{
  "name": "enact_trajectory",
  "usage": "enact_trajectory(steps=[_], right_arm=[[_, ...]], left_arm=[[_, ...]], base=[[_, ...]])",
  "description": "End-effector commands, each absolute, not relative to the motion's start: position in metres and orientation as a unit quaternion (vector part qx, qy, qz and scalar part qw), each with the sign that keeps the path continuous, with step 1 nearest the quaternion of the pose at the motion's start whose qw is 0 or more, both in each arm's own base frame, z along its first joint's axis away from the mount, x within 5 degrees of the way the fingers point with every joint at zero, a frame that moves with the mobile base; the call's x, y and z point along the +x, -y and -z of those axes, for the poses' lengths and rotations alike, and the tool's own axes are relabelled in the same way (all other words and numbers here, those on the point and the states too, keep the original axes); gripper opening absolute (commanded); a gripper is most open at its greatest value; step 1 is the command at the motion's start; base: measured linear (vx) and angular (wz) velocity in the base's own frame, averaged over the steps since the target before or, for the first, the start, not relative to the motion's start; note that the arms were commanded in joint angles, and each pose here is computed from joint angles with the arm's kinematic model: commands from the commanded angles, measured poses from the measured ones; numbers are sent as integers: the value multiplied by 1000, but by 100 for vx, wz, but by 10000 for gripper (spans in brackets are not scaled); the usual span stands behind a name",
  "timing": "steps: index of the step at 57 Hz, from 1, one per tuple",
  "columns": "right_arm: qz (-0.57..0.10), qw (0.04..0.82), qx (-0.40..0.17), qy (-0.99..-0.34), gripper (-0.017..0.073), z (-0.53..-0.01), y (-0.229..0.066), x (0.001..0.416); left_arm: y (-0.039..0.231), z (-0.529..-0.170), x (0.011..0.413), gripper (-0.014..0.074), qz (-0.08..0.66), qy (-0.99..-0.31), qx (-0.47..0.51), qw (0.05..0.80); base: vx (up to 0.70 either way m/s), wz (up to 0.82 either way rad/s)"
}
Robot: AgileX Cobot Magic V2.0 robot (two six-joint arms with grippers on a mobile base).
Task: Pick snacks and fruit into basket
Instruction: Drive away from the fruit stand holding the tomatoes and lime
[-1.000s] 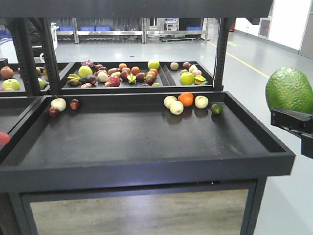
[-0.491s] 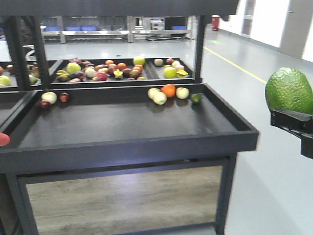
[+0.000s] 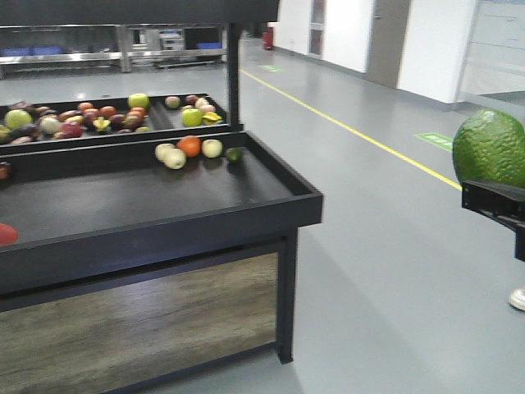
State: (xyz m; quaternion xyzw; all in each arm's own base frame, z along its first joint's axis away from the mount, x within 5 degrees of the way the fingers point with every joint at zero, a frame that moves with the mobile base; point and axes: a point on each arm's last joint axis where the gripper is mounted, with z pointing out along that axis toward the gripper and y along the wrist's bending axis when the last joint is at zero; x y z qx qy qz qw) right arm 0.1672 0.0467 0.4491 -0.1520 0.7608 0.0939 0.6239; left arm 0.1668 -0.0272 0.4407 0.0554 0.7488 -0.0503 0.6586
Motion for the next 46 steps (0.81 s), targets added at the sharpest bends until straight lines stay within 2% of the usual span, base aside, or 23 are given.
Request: enact_trajectory(steps=[1, 46], right_arm=[[-91, 674, -138, -720, -6, -469, -44, 161], [-91, 671, -138, -723, -6, -467, -44, 164]], left_arm=[[27, -460, 159, -6, 63, -705, 52, 704], [30, -461, 157, -6, 71, -703, 58, 706]], base=[[-12, -48], [-9, -34]])
